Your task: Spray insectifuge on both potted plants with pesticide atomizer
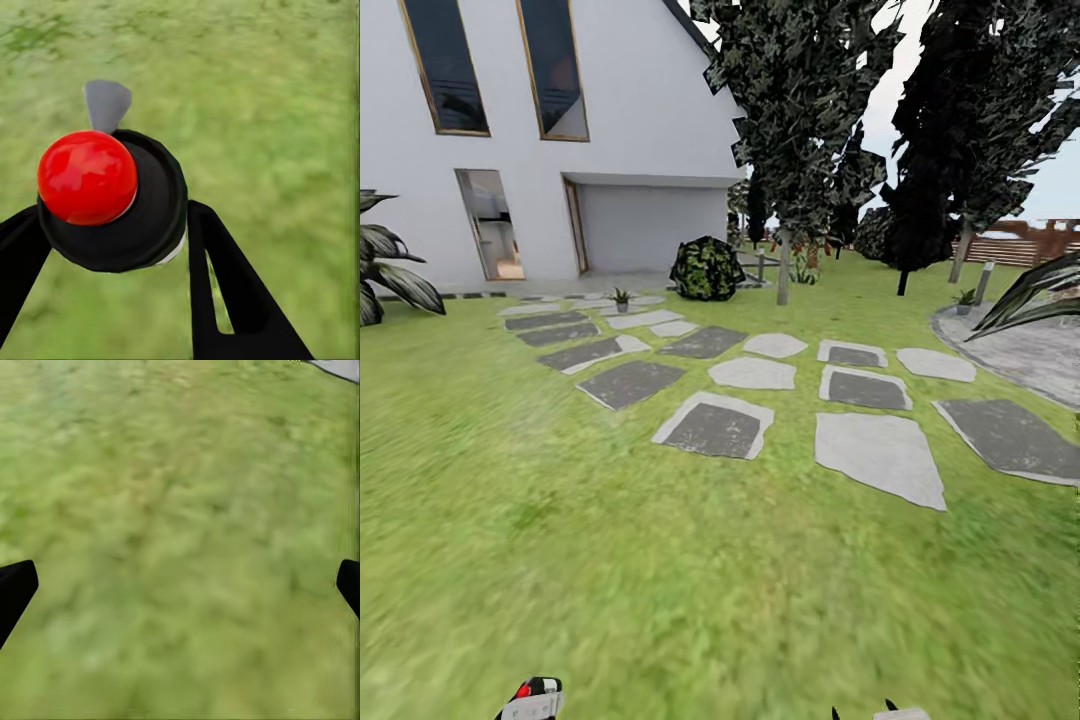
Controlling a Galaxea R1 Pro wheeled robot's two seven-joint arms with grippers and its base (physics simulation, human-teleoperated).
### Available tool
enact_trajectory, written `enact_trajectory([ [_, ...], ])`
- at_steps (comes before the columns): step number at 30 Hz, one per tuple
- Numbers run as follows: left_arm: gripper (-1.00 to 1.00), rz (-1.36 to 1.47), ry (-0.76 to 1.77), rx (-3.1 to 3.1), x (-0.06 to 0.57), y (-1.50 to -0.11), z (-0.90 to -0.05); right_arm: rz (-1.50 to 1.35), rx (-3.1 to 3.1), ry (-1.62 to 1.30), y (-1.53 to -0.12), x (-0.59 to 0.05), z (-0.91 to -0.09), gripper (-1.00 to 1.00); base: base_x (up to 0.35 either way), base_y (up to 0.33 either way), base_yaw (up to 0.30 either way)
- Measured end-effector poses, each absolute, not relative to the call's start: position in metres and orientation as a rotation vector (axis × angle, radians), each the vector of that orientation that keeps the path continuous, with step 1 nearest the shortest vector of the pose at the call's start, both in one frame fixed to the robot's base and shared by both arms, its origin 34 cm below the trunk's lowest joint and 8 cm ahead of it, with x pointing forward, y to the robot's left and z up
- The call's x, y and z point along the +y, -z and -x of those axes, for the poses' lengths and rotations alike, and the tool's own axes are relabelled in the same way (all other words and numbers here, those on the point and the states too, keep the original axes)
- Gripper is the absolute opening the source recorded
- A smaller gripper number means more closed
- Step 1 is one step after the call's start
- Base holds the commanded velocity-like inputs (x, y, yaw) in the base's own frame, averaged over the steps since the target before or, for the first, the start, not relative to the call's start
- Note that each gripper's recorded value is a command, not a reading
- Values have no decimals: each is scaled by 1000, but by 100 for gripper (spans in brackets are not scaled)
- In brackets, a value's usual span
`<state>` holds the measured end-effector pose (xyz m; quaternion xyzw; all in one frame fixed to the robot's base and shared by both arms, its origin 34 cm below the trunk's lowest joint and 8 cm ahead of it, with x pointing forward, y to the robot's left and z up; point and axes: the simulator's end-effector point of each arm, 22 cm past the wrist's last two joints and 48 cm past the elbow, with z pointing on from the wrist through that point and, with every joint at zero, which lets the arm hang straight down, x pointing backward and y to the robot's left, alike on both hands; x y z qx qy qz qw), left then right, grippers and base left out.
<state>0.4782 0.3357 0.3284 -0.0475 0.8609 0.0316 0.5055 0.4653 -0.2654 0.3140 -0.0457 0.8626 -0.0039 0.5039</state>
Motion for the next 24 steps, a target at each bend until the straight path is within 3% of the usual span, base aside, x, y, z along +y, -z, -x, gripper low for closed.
enact_trajectory([
  [24,-100,119,-76,2062,337,-334,-481,110,2068,10,-319,-265,-469,100,338,0,-233],
])
